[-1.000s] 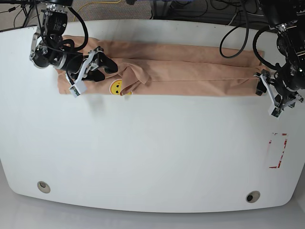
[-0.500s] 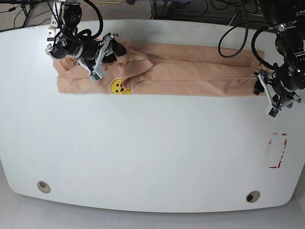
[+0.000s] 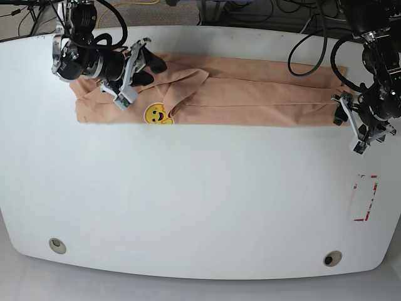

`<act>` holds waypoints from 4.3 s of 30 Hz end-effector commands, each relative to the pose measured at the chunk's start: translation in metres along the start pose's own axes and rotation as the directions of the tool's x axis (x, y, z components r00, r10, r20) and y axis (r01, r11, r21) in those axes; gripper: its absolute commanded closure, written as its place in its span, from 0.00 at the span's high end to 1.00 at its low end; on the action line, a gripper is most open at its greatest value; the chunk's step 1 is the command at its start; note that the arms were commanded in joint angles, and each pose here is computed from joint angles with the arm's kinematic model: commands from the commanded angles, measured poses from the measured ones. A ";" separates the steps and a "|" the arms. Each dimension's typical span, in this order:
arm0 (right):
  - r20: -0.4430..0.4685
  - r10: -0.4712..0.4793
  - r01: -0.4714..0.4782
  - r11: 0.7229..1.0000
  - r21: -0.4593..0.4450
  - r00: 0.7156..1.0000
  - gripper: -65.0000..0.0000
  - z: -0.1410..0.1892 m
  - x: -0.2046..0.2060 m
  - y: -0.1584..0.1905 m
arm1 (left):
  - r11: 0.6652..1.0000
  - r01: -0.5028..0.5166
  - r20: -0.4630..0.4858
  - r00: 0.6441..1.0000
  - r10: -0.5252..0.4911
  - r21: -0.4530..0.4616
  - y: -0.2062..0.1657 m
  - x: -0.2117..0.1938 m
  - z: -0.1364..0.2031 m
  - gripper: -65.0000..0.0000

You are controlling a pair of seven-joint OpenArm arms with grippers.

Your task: Layout the t-shirt on the table in an organized manner, then fold the t-shirt properly

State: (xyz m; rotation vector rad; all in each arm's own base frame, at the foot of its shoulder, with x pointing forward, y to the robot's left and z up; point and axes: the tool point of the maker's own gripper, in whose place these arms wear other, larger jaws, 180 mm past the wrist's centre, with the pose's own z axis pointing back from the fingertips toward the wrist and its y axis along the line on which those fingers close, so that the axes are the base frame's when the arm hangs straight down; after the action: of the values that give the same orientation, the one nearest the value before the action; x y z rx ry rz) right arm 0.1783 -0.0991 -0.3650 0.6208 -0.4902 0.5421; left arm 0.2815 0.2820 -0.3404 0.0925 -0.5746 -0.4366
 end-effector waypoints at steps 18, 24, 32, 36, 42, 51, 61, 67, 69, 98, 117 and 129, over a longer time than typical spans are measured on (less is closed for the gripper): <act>0.154 -0.118 0.112 0.993 0.046 0.981 0.42 -0.043 0.046 -0.014 | 1.000 0.013 0.039 0.999 -0.014 0.025 0.009 0.012 0.007 0.61; 0.180 -0.132 0.118 0.989 0.084 0.975 0.42 -0.065 0.070 -0.005 | 1.000 0.013 0.030 0.999 -0.013 0.021 0.007 0.008 0.006 0.61; 0.172 -0.141 0.129 0.988 0.080 0.975 0.42 -0.087 0.085 -0.001 | 1.000 0.013 0.022 1.000 -0.014 0.012 0.004 0.004 0.005 0.61; 0.179 -0.133 0.121 0.990 0.075 0.975 0.42 -0.087 0.090 -0.001 | 1.000 0.014 0.023 1.000 -0.014 0.013 0.004 0.005 0.005 0.61; 0.193 -0.054 0.059 0.998 -0.020 0.980 0.42 -0.057 0.098 -0.013 | 1.000 0.012 0.023 1.000 -0.012 0.015 0.005 0.004 0.006 0.61; 0.121 -0.033 0.050 0.988 -0.144 0.992 0.42 -0.021 0.062 -0.028 | 1.000 0.012 0.031 0.999 -0.012 0.011 0.004 0.006 0.006 0.61; 0.053 -0.122 0.130 0.974 -0.188 0.991 0.42 -0.007 -0.009 -0.042 | 0.997 -0.078 0.038 0.996 0.078 0.008 0.000 -0.006 0.005 0.61; 0.046 -0.185 0.191 0.962 -0.196 0.982 0.42 -0.007 -0.035 -0.063 | 0.992 -0.127 0.046 0.991 0.126 0.018 0.003 -0.012 0.006 0.61; 0.046 -0.188 0.193 0.960 -0.201 0.981 0.42 -0.005 -0.037 -0.067 | 0.988 -0.152 0.048 0.987 0.151 0.027 0.006 -0.016 0.008 0.61; 0.057 -0.175 0.183 0.963 -0.199 0.983 0.42 -0.004 -0.031 -0.068 | 0.769 -0.513 -0.074 0.846 0.527 -0.381 -0.044 -0.065 -0.034 0.61; 0.059 -0.174 0.183 0.963 -0.198 0.983 0.42 -0.004 -0.030 -0.068 | 0.905 -0.231 0.045 0.963 0.264 -0.358 -0.062 -0.027 0.005 0.06; 0.059 -0.174 0.183 0.963 -0.198 0.983 0.42 -0.004 -0.030 -0.068 | 0.893 0.092 0.185 0.983 -0.010 -0.440 -0.139 0.037 0.030 0.06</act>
State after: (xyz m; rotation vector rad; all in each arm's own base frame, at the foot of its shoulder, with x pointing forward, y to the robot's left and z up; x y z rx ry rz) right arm 0.1960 -0.1474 -0.4152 0.4979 -0.5191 0.2925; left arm 0.2333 0.1548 -0.3346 -0.3605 -0.5959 -0.5864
